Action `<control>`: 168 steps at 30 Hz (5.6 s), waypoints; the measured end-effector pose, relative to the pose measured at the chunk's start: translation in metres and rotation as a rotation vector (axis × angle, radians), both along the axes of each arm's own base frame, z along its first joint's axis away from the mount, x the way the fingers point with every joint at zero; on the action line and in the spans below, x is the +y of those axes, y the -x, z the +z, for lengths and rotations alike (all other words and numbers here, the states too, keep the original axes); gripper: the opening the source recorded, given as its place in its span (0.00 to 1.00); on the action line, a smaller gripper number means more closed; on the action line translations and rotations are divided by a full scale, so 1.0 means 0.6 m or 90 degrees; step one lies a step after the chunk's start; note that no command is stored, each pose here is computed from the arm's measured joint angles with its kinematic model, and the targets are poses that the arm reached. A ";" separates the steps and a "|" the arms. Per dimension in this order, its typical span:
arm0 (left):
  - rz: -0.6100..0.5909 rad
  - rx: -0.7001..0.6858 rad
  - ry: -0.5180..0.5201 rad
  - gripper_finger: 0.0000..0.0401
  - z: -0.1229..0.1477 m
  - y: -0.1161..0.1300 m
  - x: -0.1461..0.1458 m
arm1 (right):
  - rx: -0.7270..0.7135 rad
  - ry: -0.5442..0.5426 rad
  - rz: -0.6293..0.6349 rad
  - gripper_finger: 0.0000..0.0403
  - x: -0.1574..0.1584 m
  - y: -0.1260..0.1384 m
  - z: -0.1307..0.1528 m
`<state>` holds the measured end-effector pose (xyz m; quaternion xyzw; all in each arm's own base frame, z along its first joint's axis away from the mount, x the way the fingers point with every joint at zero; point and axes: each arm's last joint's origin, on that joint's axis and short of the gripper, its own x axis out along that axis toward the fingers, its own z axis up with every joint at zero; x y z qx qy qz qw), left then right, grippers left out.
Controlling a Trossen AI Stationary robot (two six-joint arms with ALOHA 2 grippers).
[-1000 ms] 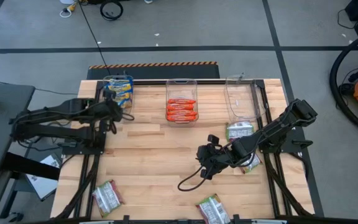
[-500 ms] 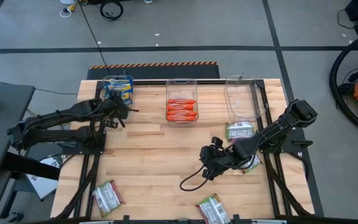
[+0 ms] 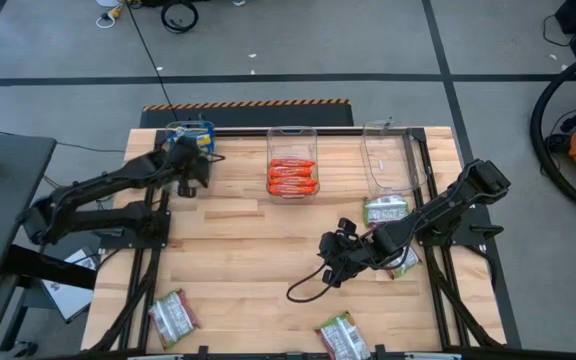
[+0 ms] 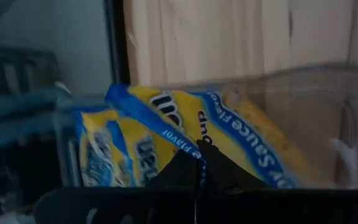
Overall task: Sort Maruchan noodles
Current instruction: Put the blue noodle pack into the left transparent bin, then put the green noodle pack into the right transparent bin
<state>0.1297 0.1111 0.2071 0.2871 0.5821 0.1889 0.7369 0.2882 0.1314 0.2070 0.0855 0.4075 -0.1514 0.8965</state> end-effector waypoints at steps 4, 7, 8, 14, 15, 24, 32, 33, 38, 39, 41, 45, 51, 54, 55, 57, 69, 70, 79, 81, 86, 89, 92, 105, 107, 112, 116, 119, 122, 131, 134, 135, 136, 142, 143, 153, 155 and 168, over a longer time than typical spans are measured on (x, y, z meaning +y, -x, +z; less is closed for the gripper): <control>0.070 -0.002 0.025 0.01 -0.015 0.000 0.020 | -0.002 0.006 0.006 0.24 -0.003 -0.003 0.001; 0.125 0.002 0.020 0.01 -0.022 0.001 0.032 | 0.000 0.012 0.009 0.24 -0.006 -0.004 0.001; 0.140 0.003 0.013 0.02 -0.022 0.001 0.035 | 0.000 0.013 0.009 0.24 -0.007 -0.005 0.001; 0.182 -0.026 0.008 0.04 -0.018 0.000 0.039 | 0.005 0.023 0.017 0.24 -0.010 -0.006 0.000; 0.188 -0.035 0.006 0.05 -0.015 -0.001 0.041 | 0.005 0.024 0.018 0.24 -0.010 -0.006 0.000; 0.242 -0.035 0.018 0.24 -0.013 0.006 0.040 | 0.006 0.024 0.019 0.24 -0.010 -0.006 0.000; 0.375 -0.110 0.033 0.30 -0.001 0.013 0.048 | 0.008 0.020 0.021 0.24 -0.010 -0.005 0.000; 0.408 -0.139 0.030 0.31 0.009 0.012 0.051 | 0.008 0.020 0.021 0.24 -0.010 -0.005 0.000; 0.625 -0.315 0.100 0.31 0.062 0.022 0.062 | 0.008 0.018 0.018 0.24 -0.013 -0.007 0.000; 0.658 -0.345 0.126 0.31 0.070 0.024 0.063 | 0.008 0.018 0.016 0.24 -0.014 -0.008 0.000; 0.714 -0.387 0.176 0.31 0.079 0.028 0.062 | 0.008 0.013 0.018 0.24 -0.015 -0.008 0.000; 0.794 -0.436 0.260 0.31 0.074 0.029 0.055 | 0.008 0.008 0.021 0.24 -0.014 -0.008 0.000; 0.869 -0.425 0.300 0.31 0.060 0.031 0.039 | -0.001 0.017 0.034 0.24 0.001 -0.002 0.001; 0.858 -0.400 0.322 0.31 0.061 0.023 0.016 | -0.009 0.040 0.051 0.24 0.018 0.006 0.002; 0.848 -0.399 0.331 0.31 0.062 0.018 0.005 | -0.010 0.049 0.066 0.24 0.025 0.010 0.003; 0.813 -0.414 0.353 0.31 0.069 0.005 -0.021 | -0.008 0.068 0.111 0.24 0.043 0.020 0.004; 0.407 -0.655 0.489 0.31 0.116 -0.103 -0.217 | 0.168 -0.023 0.125 0.24 0.100 0.102 -0.004; 0.369 -0.673 0.494 0.31 0.120 -0.109 -0.234 | 0.206 -0.019 0.083 0.24 0.092 0.111 -0.007; 0.142 -0.684 0.465 0.31 0.114 -0.135 -0.343 | 0.361 -0.054 -0.271 0.33 0.056 0.162 -0.010; 0.132 -0.670 0.455 0.31 0.105 -0.137 -0.354 | 0.354 -0.063 -0.282 0.38 0.056 0.163 -0.018; 0.134 -0.656 0.441 0.31 0.086 -0.146 -0.371 | 0.366 -0.073 -0.303 0.53 0.042 0.168 -0.050; 0.131 -0.654 0.442 0.31 0.078 -0.153 -0.378 | 0.367 -0.084 -0.322 0.57 0.030 0.167 -0.068; 0.131 -0.650 0.438 0.31 0.071 -0.159 -0.382 | 0.366 -0.092 -0.346 0.57 0.018 0.167 -0.083; 0.136 -0.684 0.434 0.31 0.072 -0.167 -0.385 | 0.391 -0.072 -0.435 0.21 -0.022 0.169 -0.098; 0.136 -0.694 0.438 0.31 0.071 -0.171 -0.388 | 0.391 -0.075 -0.435 0.10 -0.024 0.167 -0.098; 0.090 -0.705 0.434 0.31 0.068 -0.185 -0.402 | 0.359 -0.120 -0.370 0.03 -0.006 0.135 -0.073; 0.039 -0.701 0.411 0.31 0.060 -0.198 -0.415 | 0.275 -0.152 -0.232 0.01 0.024 0.089 -0.017; -0.019 -0.693 0.387 0.31 0.048 -0.214 -0.428 | 0.205 -0.174 -0.106 0.01 0.049 0.059 0.027; -0.104 -0.687 0.381 0.34 0.030 -0.235 -0.448 | 0.153 -0.178 -0.021 0.01 0.060 0.039 0.060; -0.209 -0.647 0.291 0.66 -0.021 -0.311 -0.467 | 0.103 -0.154 0.107 0.01 0.049 0.009 0.078; -0.195 -0.631 0.270 0.74 -0.041 -0.338 -0.460 | 0.099 -0.136 0.117 0.01 0.044 0.005 0.078; -0.195 -0.622 0.259 0.76 -0.049 -0.347 -0.458 | 0.097 -0.134 0.120 0.01 0.043 0.004 0.078; -0.197 -0.615 0.247 0.77 -0.055 -0.357 -0.456 | 0.091 -0.134 0.125 0.01 0.043 0.003 0.076; -0.269 -0.551 0.211 0.78 -0.087 -0.401 -0.454 | 0.075 -0.145 0.148 0.01 0.040 -0.001 0.058; -0.289 -0.542 0.212 0.78 -0.090 -0.409 -0.455 | 0.074 -0.146 0.147 0.01 0.040 -0.001 0.056; -0.326 -0.476 0.214 0.78 -0.083 -0.437 -0.466 | 0.076 -0.136 0.126 0.01 0.031 -0.003 0.054; -0.326 -0.441 0.211 0.78 -0.073 -0.441 -0.472 | 0.077 -0.133 0.114 0.01 0.023 -0.006 0.054; -0.224 -0.384 0.125 0.78 -0.081 -0.463 -0.416 | 0.002 -0.120 0.130 0.01 -0.002 -0.036 0.065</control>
